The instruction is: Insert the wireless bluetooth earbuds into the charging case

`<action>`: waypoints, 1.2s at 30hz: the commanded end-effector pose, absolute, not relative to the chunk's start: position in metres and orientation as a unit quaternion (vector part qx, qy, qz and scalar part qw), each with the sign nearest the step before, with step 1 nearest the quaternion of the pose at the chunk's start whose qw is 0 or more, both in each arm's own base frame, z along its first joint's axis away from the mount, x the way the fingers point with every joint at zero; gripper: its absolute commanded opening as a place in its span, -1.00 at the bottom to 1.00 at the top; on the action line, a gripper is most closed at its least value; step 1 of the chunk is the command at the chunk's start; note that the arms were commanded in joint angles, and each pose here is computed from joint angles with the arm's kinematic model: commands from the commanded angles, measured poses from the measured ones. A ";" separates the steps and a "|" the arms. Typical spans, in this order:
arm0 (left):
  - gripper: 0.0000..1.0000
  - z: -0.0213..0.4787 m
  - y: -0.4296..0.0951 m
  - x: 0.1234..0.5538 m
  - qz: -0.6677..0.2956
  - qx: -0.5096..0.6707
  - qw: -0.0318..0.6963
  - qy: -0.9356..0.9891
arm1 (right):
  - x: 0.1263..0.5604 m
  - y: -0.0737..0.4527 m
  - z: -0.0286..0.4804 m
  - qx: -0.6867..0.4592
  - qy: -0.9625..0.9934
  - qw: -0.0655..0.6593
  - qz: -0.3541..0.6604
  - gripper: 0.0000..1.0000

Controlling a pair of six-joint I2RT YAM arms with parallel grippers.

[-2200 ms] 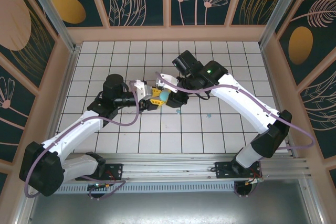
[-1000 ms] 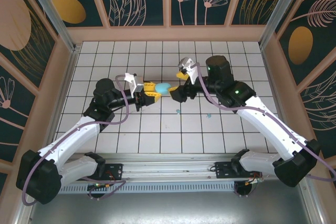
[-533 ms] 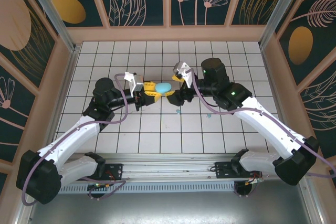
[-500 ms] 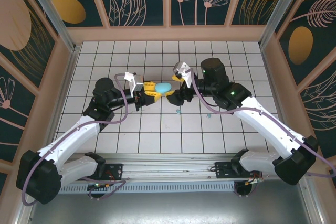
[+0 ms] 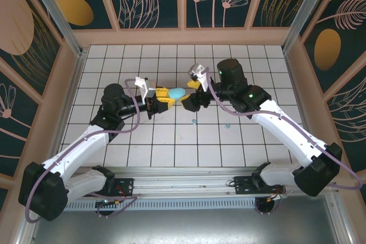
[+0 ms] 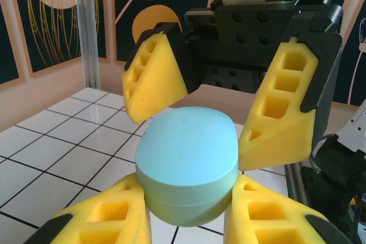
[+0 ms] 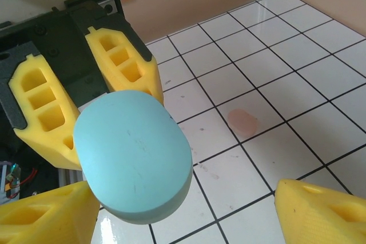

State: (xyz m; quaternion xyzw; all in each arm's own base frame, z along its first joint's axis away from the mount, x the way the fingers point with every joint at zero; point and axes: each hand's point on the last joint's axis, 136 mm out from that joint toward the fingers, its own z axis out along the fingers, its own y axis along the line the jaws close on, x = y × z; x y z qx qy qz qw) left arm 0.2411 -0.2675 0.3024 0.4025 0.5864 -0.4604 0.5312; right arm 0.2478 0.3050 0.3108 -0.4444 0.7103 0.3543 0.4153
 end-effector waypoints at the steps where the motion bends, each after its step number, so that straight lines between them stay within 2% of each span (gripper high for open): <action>1: -0.67 0.308 -0.272 0.229 -0.476 0.430 0.524 0.561 | 0.267 0.302 0.338 -0.417 0.703 0.450 0.359 0.59; 18: -0.68 0.304 -0.271 0.231 -0.467 0.428 0.524 0.568 | 0.285 0.301 0.321 -0.382 0.739 0.411 0.373 0.53; 36: -0.67 0.299 -0.259 0.244 -0.429 0.387 0.563 0.591 | 0.276 0.302 0.339 -0.350 0.739 0.396 0.418 0.47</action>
